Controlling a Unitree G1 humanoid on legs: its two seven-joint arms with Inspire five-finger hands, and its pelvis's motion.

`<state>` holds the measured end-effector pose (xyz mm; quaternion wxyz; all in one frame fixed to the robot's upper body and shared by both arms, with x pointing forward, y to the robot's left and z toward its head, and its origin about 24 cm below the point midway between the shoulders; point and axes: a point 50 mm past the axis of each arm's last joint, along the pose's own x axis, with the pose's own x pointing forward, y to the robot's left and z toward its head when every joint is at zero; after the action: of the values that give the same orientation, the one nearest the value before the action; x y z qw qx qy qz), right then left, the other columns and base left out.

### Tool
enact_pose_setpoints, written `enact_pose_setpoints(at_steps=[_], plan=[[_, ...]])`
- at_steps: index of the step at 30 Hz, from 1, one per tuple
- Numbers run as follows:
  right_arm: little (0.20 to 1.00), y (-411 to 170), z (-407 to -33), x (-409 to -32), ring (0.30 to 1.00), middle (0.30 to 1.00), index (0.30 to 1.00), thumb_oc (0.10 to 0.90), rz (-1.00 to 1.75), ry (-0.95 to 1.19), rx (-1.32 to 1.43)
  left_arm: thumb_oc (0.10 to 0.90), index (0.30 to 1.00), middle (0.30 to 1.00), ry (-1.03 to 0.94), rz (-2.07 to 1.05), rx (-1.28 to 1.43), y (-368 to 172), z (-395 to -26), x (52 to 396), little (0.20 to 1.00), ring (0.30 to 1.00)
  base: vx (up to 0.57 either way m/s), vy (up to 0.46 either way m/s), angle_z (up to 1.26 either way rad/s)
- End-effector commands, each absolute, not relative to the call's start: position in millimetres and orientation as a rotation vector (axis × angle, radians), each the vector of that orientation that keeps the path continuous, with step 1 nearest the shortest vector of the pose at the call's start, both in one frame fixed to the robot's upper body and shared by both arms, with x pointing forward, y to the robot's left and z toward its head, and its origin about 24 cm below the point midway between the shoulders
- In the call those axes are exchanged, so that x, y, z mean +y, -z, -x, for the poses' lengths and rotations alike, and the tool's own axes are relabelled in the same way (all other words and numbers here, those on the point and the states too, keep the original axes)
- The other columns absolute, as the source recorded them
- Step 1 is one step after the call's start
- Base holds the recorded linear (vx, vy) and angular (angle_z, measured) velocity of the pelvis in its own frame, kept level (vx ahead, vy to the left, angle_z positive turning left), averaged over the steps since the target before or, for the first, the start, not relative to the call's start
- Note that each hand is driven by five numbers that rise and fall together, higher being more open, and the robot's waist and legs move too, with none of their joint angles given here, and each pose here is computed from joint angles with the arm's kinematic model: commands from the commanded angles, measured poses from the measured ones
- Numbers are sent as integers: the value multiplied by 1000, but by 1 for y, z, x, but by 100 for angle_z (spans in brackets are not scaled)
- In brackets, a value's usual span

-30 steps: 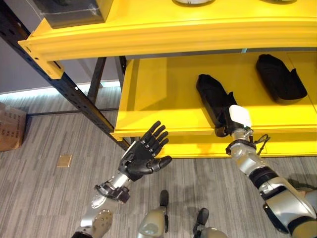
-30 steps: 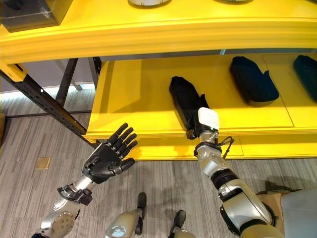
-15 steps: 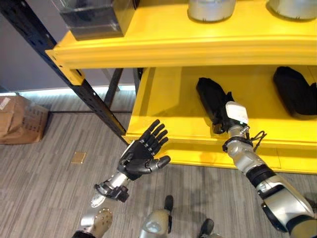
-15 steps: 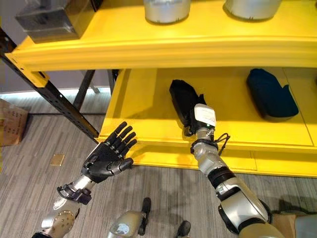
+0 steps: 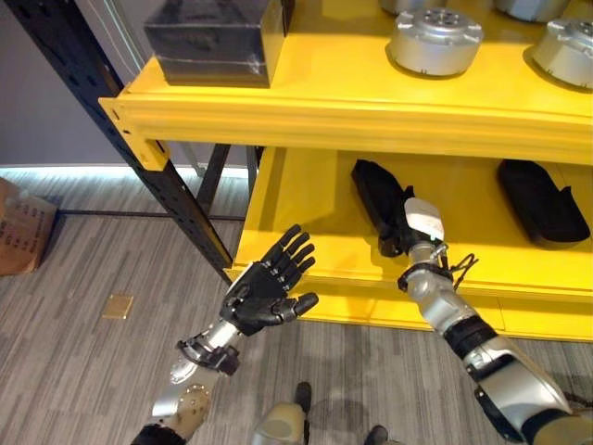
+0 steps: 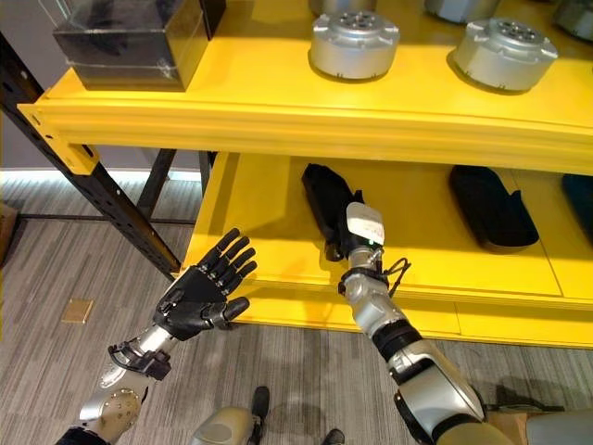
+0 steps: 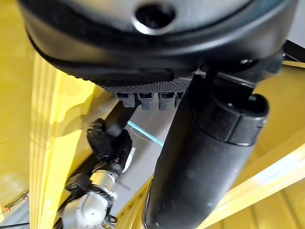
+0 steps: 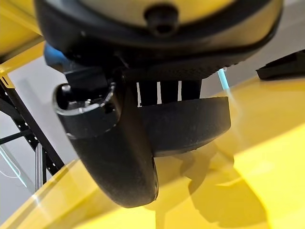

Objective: Move parts from the plastic box to the shelf.

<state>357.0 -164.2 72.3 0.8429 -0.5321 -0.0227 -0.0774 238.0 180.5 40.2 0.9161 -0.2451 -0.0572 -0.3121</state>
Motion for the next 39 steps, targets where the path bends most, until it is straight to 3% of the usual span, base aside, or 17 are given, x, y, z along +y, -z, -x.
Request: enact_pose_setpoints(at_steps=[1, 11, 29, 39], plan=[[300, -117, -368, -173, 300, 300, 300, 400, 1106, 332, -236, 900, 1000, 1000, 797, 457, -260, -69, -238, 167, 1000, 1000, 28, 109, -16], [300, -132, -380, -156, 300, 300, 300, 400, 1094, 300, -241, 900, 1000, 1000, 787, 431, -317, -79, -250, 159, 1000, 1000, 3, -121, -28], [300, -144, -388, -182, 300, 300, 300, 400, 1177, 310, -201, 900, 1000, 1000, 752, 483, -303, -78, -244, 155, 1000, 1000, 75, -97, 1], [300, -146, -391, -159, 300, 300, 300, 400, 1167, 195, -225, 900, 1000, 1000, 700, 494, -275, -73, -242, 155, 1000, 1000, 65, 55, 6]])
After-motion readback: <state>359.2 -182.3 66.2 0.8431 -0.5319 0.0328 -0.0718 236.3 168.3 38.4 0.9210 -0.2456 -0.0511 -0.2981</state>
